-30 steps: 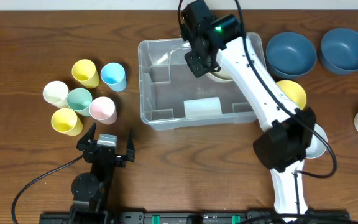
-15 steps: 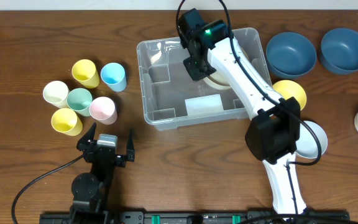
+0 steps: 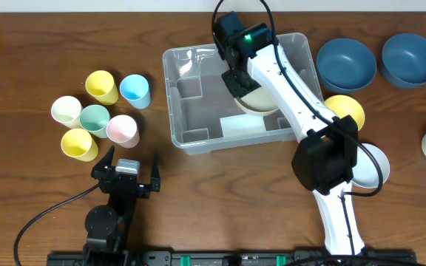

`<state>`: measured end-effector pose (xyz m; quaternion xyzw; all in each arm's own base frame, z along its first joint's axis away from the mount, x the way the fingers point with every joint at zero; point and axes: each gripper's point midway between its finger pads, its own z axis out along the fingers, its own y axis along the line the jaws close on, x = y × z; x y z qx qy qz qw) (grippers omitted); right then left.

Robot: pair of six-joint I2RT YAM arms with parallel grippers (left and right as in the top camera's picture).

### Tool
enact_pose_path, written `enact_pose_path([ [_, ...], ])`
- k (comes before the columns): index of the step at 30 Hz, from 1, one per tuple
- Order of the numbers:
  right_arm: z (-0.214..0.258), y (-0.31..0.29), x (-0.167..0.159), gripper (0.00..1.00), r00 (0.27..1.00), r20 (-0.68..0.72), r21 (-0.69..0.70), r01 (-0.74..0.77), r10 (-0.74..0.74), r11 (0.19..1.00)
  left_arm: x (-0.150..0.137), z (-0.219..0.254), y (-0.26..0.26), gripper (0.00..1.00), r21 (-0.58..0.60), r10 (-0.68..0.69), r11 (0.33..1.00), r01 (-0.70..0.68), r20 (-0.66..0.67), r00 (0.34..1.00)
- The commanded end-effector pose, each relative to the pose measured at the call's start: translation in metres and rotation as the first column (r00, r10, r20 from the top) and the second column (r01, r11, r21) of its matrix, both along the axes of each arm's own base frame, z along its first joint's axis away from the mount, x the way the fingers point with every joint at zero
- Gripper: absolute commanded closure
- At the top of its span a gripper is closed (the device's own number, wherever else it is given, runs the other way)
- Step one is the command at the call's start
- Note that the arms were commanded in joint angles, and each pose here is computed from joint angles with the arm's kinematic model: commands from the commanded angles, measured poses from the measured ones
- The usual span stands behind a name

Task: Pack container
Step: 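Carry the beige bowl with the right gripper into the clear bin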

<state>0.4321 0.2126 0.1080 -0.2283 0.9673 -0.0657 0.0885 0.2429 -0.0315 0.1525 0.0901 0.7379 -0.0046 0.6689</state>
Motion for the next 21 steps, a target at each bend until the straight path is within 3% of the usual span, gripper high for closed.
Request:
enact_pose_path([
  [1,0.016,-0.008,-0.007,0.67,1.000,-0.010,0.014,0.027,-0.027,1.000,-0.001,-0.015,0.002,0.02,0.011,0.006,1.000,-0.006,-0.046,0.999],
  [5,0.033,-0.016,-0.022,0.80,0.998,-0.029,0.008,0.061,-0.061,0.998,-0.001,-0.015,0.002,0.02,0.011,0.006,1.000,-0.006,-0.046,0.999],
  [13,0.065,-0.036,-0.062,0.95,0.984,-0.100,-0.017,0.143,-0.144,0.990,-0.001,-0.015,0.002,0.02,0.011,0.006,1.000,-0.006,-0.046,0.999],
  [16,0.069,-0.036,-0.078,0.99,0.977,-0.153,-0.007,0.150,-0.149,0.989,-0.001,-0.015,0.002,0.02,0.011,0.006,1.000,-0.006,-0.046,0.999],
  [21,0.070,-0.031,-0.083,0.96,0.976,-0.168,0.015,0.142,-0.138,0.990,-0.001,-0.015,0.002,0.02,0.011,0.006,1.000,-0.006,-0.046,0.999],
])
